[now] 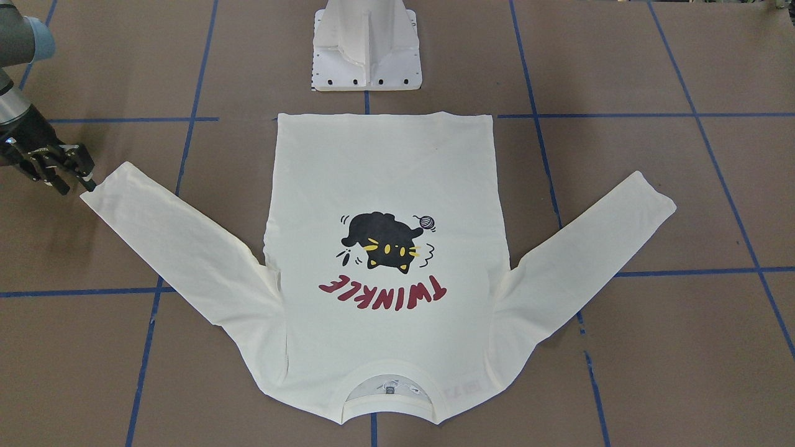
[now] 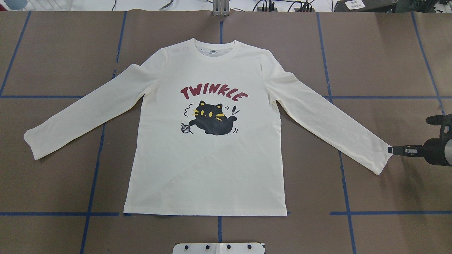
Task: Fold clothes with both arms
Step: 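Lower the right gripper to the cuff of the sleeve nearest it and grasp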
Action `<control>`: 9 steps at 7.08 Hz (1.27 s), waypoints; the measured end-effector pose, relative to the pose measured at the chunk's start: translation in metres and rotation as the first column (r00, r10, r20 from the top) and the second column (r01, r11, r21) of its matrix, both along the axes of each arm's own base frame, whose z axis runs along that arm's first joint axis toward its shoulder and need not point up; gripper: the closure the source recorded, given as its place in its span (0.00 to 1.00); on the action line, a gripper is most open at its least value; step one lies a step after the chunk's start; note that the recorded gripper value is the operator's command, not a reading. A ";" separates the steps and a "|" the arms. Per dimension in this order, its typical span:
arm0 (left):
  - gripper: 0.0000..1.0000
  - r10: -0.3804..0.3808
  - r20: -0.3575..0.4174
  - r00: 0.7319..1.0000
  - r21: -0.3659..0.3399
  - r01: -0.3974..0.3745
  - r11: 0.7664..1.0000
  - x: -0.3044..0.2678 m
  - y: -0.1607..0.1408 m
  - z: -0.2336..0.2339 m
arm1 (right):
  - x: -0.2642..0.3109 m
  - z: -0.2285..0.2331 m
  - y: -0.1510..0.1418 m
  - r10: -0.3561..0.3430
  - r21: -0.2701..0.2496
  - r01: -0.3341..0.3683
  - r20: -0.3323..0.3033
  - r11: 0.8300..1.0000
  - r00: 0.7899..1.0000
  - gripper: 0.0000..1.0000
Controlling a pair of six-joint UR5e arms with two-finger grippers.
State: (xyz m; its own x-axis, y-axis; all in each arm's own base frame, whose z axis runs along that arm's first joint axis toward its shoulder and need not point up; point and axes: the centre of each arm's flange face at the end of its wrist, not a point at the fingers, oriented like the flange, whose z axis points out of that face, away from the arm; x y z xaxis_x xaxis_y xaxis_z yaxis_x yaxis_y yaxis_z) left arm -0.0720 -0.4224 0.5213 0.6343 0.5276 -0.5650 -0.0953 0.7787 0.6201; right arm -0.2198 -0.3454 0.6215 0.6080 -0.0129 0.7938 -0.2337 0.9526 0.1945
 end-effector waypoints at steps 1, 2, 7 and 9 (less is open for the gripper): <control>0.00 0.000 0.000 1.000 0.000 0.000 1.000 0.000 0.000 0.000 | -0.005 0.001 -0.004 -0.002 0.002 0.002 0.001 1.000 1.000 0.46; 0.00 0.000 0.000 1.000 0.000 0.000 1.000 0.000 0.000 0.000 | -0.009 0.001 -0.007 -0.003 0.003 0.003 0.002 1.000 1.000 0.67; 0.00 0.000 0.000 1.000 -0.001 0.000 1.000 0.000 0.000 0.000 | -0.010 0.001 -0.008 -0.002 0.005 0.002 0.002 1.000 1.000 1.00; 0.00 0.000 0.000 1.000 -0.001 0.000 1.000 0.000 0.000 0.000 | -0.010 -0.014 -0.009 -0.006 0.007 0.006 0.007 1.000 1.000 1.00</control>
